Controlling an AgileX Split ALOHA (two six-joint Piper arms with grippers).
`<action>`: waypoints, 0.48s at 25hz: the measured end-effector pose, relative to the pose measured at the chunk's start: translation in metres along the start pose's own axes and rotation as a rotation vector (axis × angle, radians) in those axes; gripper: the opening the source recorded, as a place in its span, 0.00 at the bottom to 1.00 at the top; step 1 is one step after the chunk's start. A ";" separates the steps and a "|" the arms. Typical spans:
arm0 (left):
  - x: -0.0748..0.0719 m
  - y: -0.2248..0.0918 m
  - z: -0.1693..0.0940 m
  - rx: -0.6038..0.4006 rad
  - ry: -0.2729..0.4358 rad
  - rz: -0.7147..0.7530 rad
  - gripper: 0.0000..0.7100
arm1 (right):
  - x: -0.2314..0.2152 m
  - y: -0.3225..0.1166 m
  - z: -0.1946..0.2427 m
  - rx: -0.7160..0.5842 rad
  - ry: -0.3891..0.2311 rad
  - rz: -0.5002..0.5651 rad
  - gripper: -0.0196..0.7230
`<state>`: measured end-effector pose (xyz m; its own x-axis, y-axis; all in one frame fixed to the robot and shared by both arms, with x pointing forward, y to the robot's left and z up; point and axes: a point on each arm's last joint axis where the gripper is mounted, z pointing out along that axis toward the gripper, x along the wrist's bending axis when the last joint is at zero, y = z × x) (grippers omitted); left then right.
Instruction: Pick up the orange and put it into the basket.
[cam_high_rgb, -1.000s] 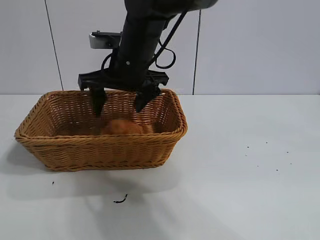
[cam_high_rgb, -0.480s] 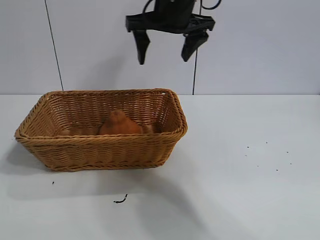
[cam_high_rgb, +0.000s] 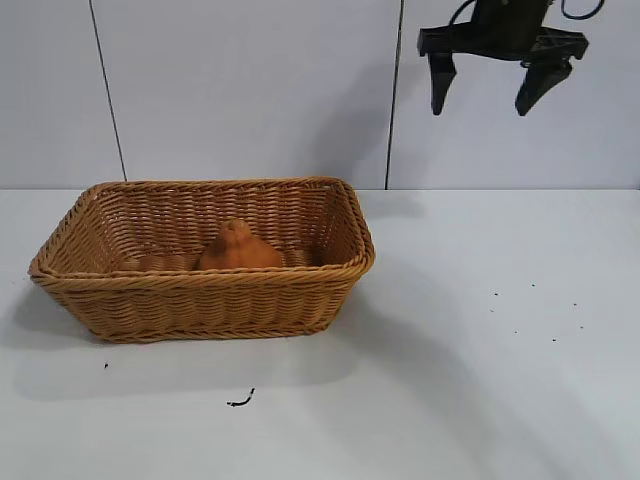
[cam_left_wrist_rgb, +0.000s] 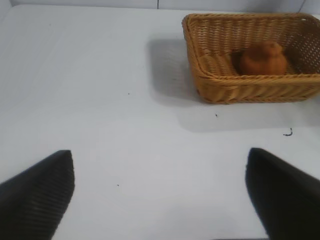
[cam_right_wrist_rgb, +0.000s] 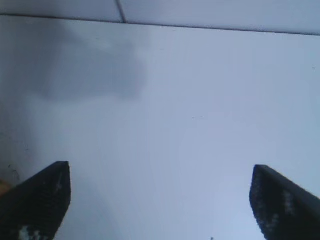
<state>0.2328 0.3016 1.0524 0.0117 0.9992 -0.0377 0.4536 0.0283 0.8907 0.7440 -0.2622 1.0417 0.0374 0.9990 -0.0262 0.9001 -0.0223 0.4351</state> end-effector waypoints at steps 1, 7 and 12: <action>0.000 0.000 0.000 0.000 0.000 0.000 0.94 | 0.000 -0.002 -0.003 0.006 -0.001 -0.003 0.89; 0.000 0.000 0.000 -0.001 0.000 0.000 0.94 | -0.008 -0.035 -0.036 0.085 -0.019 -0.036 0.89; 0.000 0.000 0.000 -0.001 0.000 0.000 0.94 | -0.017 -0.092 -0.078 0.173 -0.027 -0.046 0.89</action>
<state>0.2328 0.3016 1.0525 0.0117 0.9992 -0.0377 0.4529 0.0283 0.8911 0.6271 -0.2744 1.0720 0.0039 0.9977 -0.0677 0.9622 0.0147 0.2718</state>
